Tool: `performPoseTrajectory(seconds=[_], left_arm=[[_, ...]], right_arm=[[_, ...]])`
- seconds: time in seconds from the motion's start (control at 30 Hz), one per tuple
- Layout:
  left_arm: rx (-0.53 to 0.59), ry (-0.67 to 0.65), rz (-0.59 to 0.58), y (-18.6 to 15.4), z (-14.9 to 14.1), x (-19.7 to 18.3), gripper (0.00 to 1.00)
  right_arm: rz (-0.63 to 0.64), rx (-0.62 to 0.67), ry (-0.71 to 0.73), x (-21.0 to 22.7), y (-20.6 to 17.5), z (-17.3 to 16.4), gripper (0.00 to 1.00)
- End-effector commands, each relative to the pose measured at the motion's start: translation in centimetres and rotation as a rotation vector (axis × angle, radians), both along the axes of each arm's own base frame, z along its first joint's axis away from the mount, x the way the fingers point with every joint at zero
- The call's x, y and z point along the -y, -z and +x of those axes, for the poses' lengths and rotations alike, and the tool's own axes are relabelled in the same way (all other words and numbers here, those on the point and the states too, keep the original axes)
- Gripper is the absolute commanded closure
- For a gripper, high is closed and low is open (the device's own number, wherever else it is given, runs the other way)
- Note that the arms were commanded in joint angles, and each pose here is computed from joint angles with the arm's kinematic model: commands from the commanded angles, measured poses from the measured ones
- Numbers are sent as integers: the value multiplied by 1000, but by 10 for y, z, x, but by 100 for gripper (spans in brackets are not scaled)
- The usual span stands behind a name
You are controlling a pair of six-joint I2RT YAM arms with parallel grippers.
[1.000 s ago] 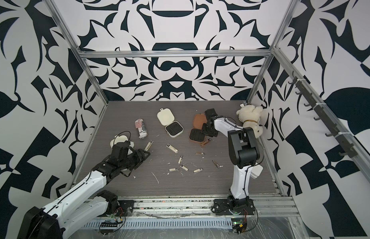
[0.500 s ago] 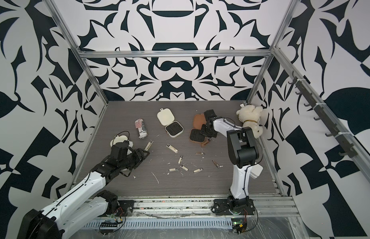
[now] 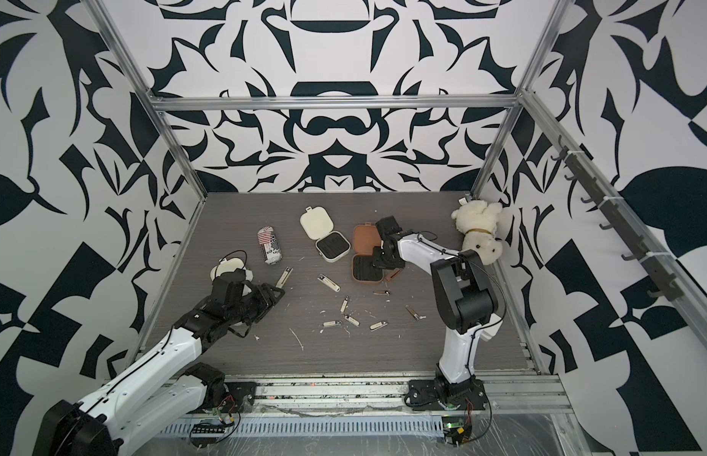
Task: Organize nail clipper sets
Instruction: Pick up the storage box at the center of the board, then place the storage box at the center of the board.
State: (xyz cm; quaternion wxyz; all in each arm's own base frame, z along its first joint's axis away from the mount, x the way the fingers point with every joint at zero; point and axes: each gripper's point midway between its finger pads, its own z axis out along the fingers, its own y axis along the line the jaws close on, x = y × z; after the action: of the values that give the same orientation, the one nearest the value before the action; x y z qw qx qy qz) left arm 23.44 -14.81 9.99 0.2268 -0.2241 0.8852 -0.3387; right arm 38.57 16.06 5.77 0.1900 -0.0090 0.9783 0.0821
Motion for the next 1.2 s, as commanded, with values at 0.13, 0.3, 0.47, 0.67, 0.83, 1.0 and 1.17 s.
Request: performPoseTrajectory(seconds=[0.13, 0.3, 0.47, 0.67, 0.83, 1.0, 1.17], left_arm=[[34, -29, 98, -16, 5, -24, 35], [-15, -124, 74, -22, 12, -61, 35], [-26, -222, 7, -31, 11, -93, 34], [-26, -242, -21, -34, 4, -100, 34], [-46, -241, -54, -26, -2, -96, 34], [-54, -230, -74, -19, -6, -92, 33], [-73, -208, -87, -14, -8, -88, 34]], right_arm=[[0, 174, -272, -68, -67, -26, 100], [2, 101, -500, -136, -57, -63, 100], [-10, 45, -640, -187, -35, -85, 100], [-42, -12, -759, -226, -9, -104, 100], [-61, -31, -783, -231, 1, -106, 100], [-116, -30, -795, -221, 1, -107, 100], [-144, -15, -802, -219, -6, -108, 90]])
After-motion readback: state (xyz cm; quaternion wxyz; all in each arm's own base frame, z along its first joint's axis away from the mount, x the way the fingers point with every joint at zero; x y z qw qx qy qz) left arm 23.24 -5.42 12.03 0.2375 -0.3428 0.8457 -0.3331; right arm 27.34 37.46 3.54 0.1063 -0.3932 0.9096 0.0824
